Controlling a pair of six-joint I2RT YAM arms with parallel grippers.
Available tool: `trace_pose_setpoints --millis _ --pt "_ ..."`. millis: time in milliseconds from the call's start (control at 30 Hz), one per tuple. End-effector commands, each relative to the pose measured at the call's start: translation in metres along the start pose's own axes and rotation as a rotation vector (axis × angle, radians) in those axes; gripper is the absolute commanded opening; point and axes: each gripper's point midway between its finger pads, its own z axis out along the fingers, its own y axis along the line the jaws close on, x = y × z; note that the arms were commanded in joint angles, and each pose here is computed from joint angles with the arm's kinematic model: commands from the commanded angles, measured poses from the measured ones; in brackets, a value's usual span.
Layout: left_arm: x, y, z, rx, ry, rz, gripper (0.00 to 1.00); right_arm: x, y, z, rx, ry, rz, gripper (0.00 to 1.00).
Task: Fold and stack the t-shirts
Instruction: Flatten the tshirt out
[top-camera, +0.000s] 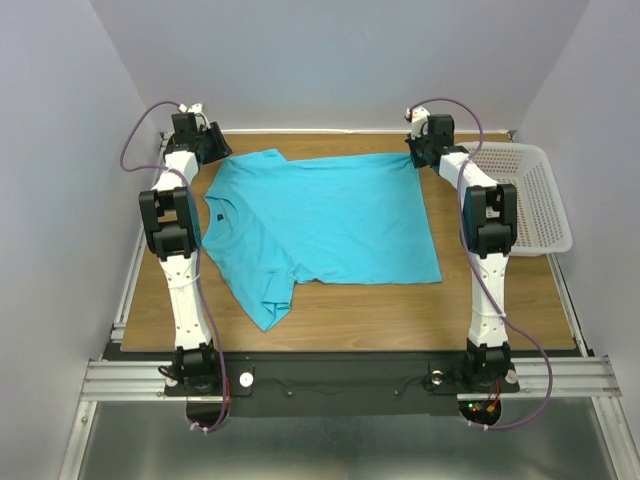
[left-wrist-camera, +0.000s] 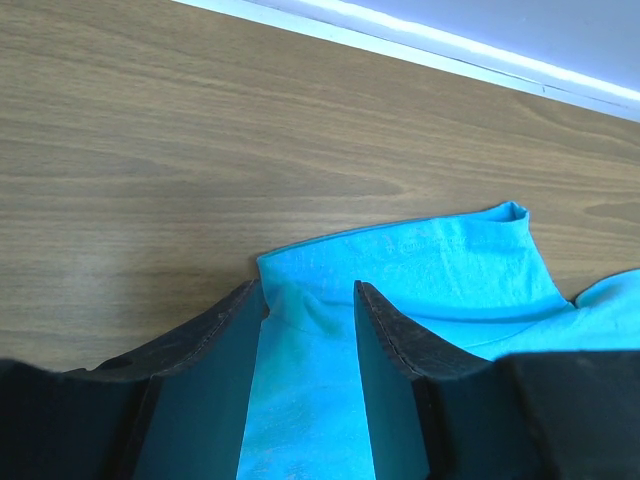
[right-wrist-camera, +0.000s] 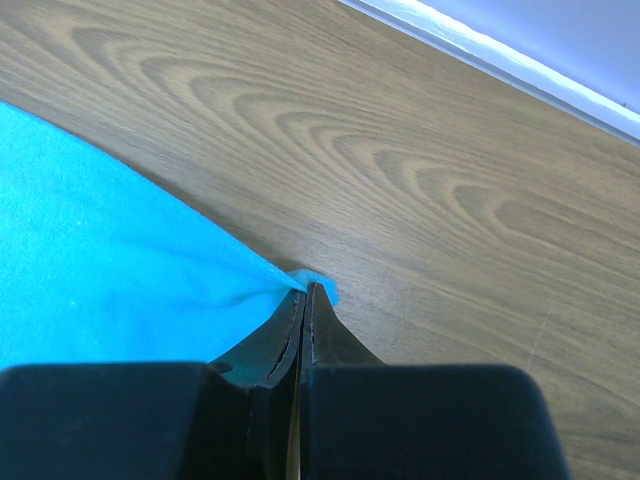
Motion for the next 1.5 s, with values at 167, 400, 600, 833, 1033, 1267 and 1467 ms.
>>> trace_pose_setpoints --millis 167,400,600,833,1033,1267,1467 --pt "-0.021 -0.005 -0.009 0.059 -0.031 0.082 0.53 -0.033 -0.011 -0.018 0.018 -0.082 -0.006 0.01" --pt "-0.013 -0.001 -0.004 0.051 -0.009 0.086 0.53 -0.035 -0.011 -0.019 0.021 -0.086 -0.009 0.01" --pt "-0.01 -0.002 -0.001 0.065 0.0 0.081 0.52 -0.035 -0.012 -0.019 0.021 -0.084 -0.01 0.0" --pt "-0.007 -0.005 -0.001 0.091 0.01 0.09 0.52 -0.032 -0.011 -0.017 0.019 -0.08 -0.009 0.01" --pt "-0.009 -0.008 -0.002 0.111 0.007 0.089 0.51 -0.032 -0.011 -0.016 0.02 -0.078 -0.009 0.01" --pt "-0.008 -0.011 -0.003 0.123 0.01 0.077 0.45 -0.033 -0.011 -0.017 0.02 -0.081 -0.01 0.01" --pt "-0.01 -0.008 -0.005 0.123 0.008 0.061 0.33 -0.034 -0.01 -0.017 0.019 -0.083 -0.007 0.01"
